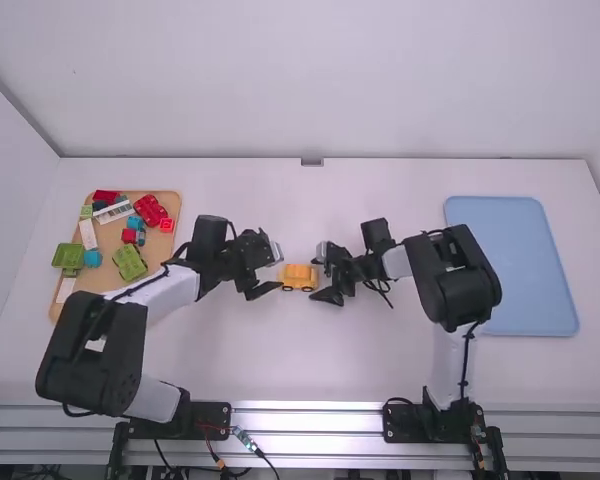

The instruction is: Assemble lego blocks to make yellow taxi

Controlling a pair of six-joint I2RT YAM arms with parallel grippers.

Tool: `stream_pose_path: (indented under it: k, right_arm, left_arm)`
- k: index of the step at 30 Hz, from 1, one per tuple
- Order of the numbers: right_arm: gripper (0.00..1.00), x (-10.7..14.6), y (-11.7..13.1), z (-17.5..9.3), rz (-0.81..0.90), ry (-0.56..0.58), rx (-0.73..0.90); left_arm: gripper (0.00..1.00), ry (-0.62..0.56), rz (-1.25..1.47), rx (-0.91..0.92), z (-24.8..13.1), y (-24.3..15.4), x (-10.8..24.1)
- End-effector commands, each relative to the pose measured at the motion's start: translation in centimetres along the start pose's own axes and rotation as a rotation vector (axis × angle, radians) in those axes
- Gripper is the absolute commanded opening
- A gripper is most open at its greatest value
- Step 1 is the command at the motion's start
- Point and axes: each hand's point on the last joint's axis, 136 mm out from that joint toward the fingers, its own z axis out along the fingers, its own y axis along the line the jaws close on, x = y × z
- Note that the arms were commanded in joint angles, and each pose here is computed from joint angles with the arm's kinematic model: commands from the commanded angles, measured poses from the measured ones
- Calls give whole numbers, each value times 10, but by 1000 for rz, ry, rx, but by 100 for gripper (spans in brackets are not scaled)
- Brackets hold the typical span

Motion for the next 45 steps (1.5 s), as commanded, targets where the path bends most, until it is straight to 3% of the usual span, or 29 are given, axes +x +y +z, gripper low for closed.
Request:
stream_pose_path:
  k: [1,10,14,24,34,41,43,45]
  right_arm:
    - [99,-11,-2,-5,-57,-15,10]
    - [99,-15,8,12,-108,14,-15]
    - [99,-15,3,19,-98,23,25]
    - [99,-14,1,18,-76,-15,87]
    - [99,-3,-12,44,12,-32,22]
    - [100,4,-9,36,-21,-31,25]
    - [96,5,-6,37,-24,-36,19]
    - [84,6,-4,37,-29,-36,18]
  left_arm:
    - [99,-58,36,67,-1,-18,-4]
    - [99,-71,-92,22,-4,-3,-8]
    - [99,-156,13,81,-16,-9,-10]
    - [99,-312,-74,69,-56,9,-2]
    - [99,-313,-80,77,-55,8,-4]
    - [99,-289,-81,55,-55,11,-4]
    - [99,-297,-74,53,-57,11,-6]
    - [99,-307,-71,51,-60,12,-8]
